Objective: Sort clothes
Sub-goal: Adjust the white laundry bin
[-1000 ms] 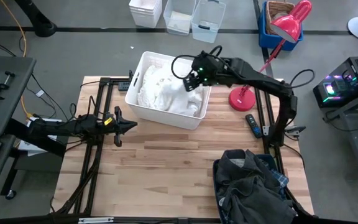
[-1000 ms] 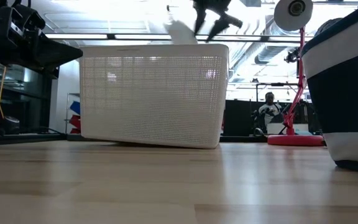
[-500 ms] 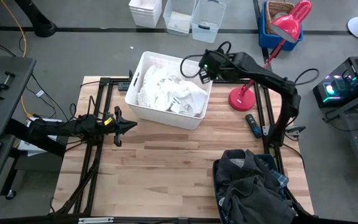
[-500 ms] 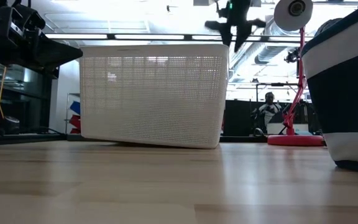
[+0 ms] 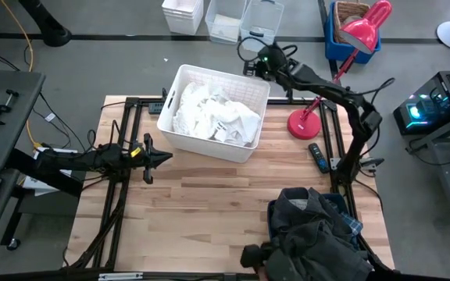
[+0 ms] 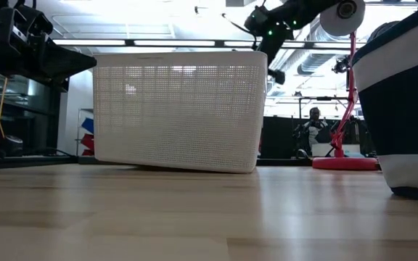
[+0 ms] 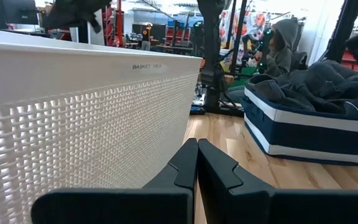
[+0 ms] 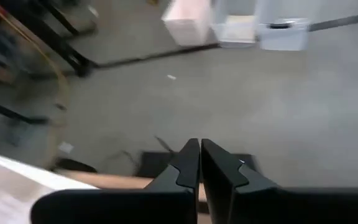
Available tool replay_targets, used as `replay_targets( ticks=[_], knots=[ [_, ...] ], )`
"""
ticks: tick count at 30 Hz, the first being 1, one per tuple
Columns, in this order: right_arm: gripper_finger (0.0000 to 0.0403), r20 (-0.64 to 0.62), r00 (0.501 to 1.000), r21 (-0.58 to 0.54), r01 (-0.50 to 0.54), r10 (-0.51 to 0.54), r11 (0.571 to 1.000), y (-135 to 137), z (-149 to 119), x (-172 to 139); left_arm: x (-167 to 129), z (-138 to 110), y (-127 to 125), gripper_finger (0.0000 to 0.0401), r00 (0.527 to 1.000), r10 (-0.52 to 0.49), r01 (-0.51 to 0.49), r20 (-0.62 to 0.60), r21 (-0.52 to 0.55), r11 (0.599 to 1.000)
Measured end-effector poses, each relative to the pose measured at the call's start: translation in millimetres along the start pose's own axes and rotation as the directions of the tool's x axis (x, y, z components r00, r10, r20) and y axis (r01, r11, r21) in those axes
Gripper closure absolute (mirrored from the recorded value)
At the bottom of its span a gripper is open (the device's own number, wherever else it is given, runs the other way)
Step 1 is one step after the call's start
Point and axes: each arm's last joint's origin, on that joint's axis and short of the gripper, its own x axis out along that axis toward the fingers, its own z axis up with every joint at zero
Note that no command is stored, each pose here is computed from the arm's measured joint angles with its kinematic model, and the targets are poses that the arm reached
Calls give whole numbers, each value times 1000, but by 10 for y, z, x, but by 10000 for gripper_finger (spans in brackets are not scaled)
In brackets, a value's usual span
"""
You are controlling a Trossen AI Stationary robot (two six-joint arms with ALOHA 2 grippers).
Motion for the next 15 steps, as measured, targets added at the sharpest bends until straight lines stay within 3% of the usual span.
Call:
replay_targets(
  ticks=[2,8,15],
  knots=[
    [398,13,998,41,-59,59,997,1,38,77,0,0,0,401,1000,0,0,0,0,1000],
    [402,-101,991,42,-83,87,996,-7,-59,468,0,0,0,401,1000,0,0,0,0,1000],
    [402,-151,973,-79,-189,176,979,273,-93,692,0,0,0,401,1000,0,0,0,0,1000]
  ],
)
